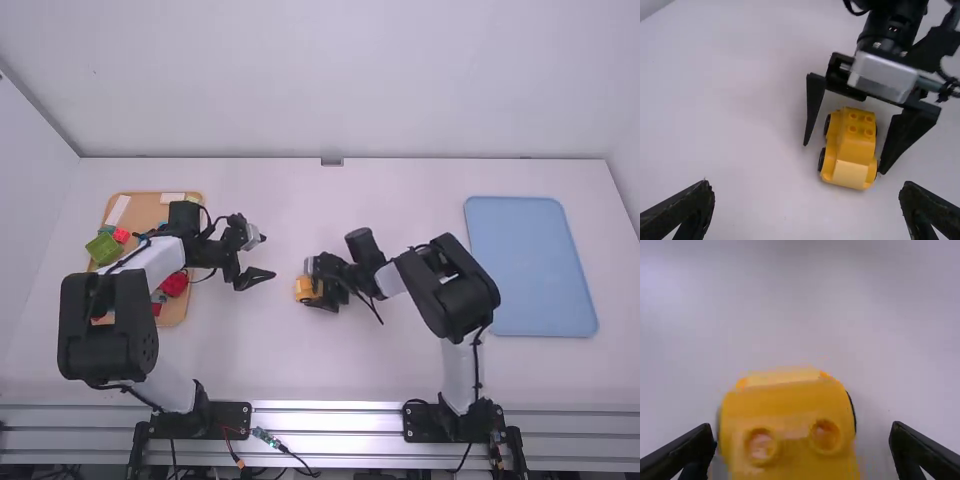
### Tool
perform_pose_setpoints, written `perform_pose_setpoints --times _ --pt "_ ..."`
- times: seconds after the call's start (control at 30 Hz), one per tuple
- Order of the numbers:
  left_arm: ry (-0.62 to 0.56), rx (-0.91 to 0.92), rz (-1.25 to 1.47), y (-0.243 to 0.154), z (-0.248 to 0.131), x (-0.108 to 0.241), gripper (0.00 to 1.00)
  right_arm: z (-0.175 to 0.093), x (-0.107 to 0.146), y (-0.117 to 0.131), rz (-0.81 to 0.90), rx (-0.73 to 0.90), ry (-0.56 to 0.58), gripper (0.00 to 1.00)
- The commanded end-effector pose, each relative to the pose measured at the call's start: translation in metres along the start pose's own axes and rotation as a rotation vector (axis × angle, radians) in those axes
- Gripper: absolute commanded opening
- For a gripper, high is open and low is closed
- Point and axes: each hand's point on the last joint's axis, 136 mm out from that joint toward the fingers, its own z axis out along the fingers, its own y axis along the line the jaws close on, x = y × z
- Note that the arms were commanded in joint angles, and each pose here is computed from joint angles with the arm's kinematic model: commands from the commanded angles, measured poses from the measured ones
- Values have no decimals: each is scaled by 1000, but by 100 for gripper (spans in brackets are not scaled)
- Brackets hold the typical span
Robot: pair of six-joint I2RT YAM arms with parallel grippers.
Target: Assemble lego blocks to make yellow taxi
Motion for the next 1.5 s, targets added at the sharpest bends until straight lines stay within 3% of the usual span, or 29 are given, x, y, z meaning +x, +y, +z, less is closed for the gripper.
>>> perform_pose_setpoints --times 0.0,0.27,0.47,0.6,0.77,0.93,1.13,1.17,1.33,1.47 --pt "-34 15 20 -8 -1 -6 99 8 11 -5 39 -1 20 88" --pt "-30 32 72 -14 0 -4 99 1 4 -14 58 -19 -40 43" --pt "-28 53 85 -19 6 -6 99 -21 2 -26 96 25 -10 37" --pt "-19 87 108 -28 16 -10 99 -55 9 -46 165 105 101 35" --pt "1 130 184 -40 36 -18 99 -123 25 -74 218 286 301 25" --pt "89 102 172 -39 60 -19 99 -219 52 -109 348 584 444 19" --pt "106 70 165 -34 68 -24 99 -300 82 -130 490 783 389 9" --pt "101 61 150 -32 68 -25 99 -326 95 -137 544 854 350 10" --pt "95 53 132 -30 69 -27 99 -373 123 -146 635 978 264 13" --pt "95 54 131 -30 69 -27 99 -408 168 -145 759 1085 220 17"
